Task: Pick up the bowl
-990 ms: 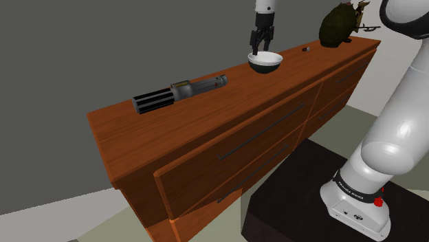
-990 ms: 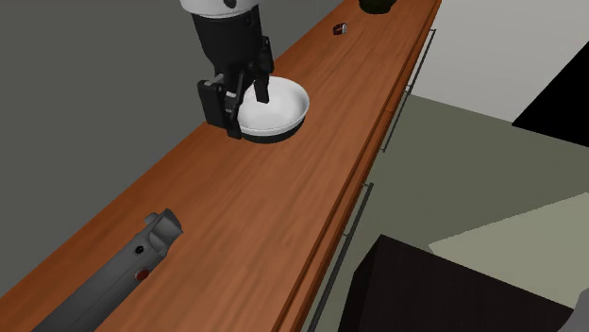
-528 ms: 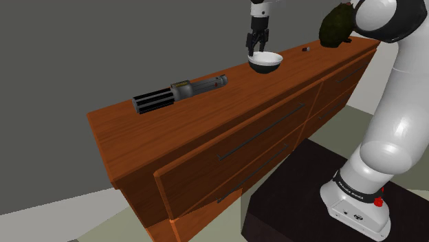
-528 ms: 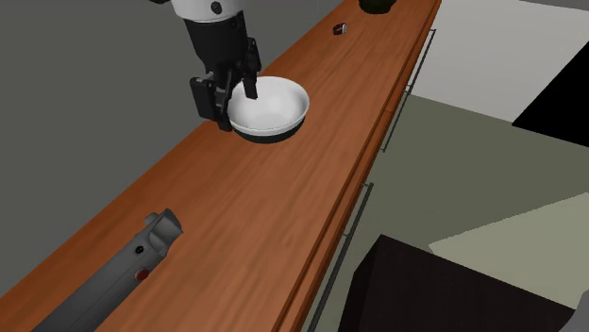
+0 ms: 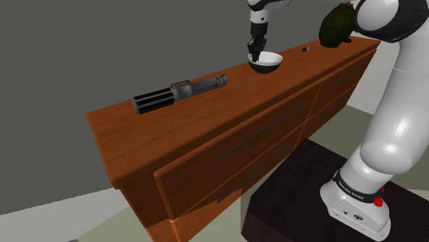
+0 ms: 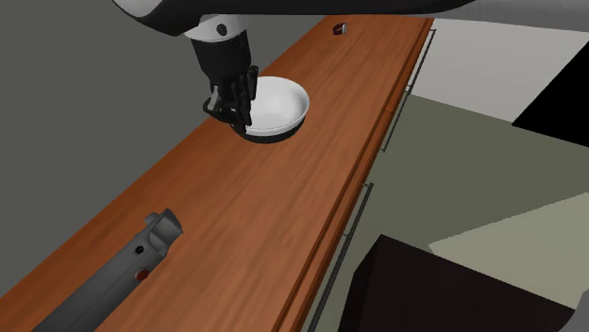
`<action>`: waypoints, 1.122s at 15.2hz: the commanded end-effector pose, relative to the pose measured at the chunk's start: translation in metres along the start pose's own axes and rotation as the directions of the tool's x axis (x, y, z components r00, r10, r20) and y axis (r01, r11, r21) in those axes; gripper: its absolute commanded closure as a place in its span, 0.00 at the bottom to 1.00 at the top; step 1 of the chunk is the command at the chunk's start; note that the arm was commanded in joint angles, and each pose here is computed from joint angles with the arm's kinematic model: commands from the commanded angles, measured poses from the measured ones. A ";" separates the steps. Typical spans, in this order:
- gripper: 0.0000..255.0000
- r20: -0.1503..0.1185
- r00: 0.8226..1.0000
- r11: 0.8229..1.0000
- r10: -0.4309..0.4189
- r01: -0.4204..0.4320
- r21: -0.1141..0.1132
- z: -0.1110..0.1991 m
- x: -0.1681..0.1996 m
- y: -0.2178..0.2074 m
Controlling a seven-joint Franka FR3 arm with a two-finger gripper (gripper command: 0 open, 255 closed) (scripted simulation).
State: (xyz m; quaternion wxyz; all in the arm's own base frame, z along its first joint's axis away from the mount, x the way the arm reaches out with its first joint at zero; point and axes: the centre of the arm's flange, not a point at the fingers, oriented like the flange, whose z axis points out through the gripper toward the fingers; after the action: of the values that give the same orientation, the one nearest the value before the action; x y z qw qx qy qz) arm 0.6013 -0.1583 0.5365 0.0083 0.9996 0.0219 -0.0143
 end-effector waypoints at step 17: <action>1.00 0.000 1.000 1.000 0.000 0.000 0.000 -0.052 -0.001 0.001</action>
State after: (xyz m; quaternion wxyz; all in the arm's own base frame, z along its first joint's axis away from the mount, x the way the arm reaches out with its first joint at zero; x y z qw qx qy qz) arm 0.6020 -0.1577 0.5834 0.0083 0.9996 0.0218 -0.0143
